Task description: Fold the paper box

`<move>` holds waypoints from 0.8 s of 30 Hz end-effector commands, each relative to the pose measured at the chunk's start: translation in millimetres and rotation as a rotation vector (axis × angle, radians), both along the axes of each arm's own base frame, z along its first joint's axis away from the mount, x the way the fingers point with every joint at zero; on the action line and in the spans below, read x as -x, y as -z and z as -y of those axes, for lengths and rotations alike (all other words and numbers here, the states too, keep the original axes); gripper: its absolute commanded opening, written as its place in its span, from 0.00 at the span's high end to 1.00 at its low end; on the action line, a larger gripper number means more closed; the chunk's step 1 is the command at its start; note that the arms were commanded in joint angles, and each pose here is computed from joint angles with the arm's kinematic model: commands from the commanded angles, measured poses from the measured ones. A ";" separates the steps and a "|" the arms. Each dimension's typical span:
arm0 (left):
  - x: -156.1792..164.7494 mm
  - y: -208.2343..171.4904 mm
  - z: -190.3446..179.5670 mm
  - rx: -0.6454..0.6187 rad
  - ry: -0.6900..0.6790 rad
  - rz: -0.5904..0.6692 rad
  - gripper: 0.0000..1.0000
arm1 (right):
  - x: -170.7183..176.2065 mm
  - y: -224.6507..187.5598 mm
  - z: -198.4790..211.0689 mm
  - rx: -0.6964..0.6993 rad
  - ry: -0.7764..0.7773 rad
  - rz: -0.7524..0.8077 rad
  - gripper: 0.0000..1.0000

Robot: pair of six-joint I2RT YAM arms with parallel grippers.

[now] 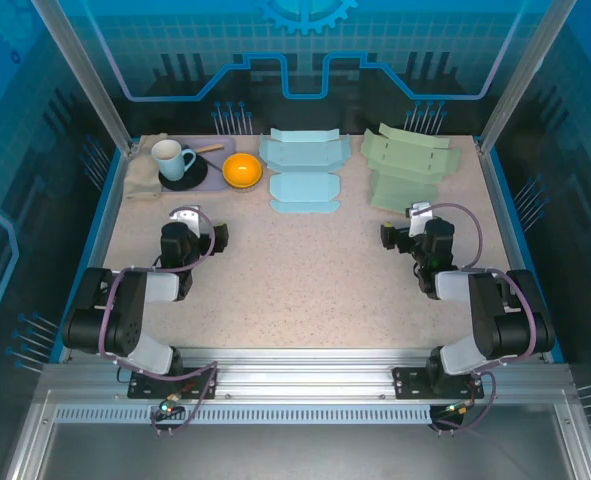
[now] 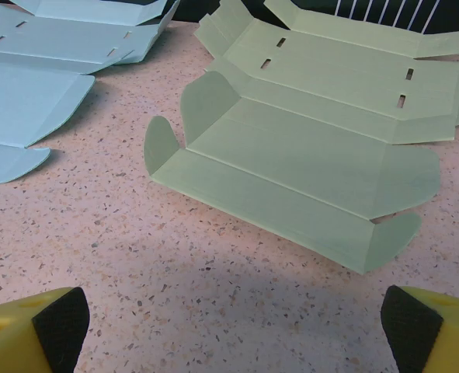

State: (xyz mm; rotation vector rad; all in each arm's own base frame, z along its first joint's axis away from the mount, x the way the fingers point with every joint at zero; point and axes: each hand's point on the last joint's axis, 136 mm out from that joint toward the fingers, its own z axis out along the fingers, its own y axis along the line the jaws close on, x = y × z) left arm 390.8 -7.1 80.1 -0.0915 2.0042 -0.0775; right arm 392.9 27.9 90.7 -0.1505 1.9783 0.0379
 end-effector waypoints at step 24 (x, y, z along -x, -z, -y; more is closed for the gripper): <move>-6.4 -10.3 -1.5 0.010 0.021 0.026 0.01 | -4.0 -3.2 -2.3 -0.017 -0.025 0.005 0.00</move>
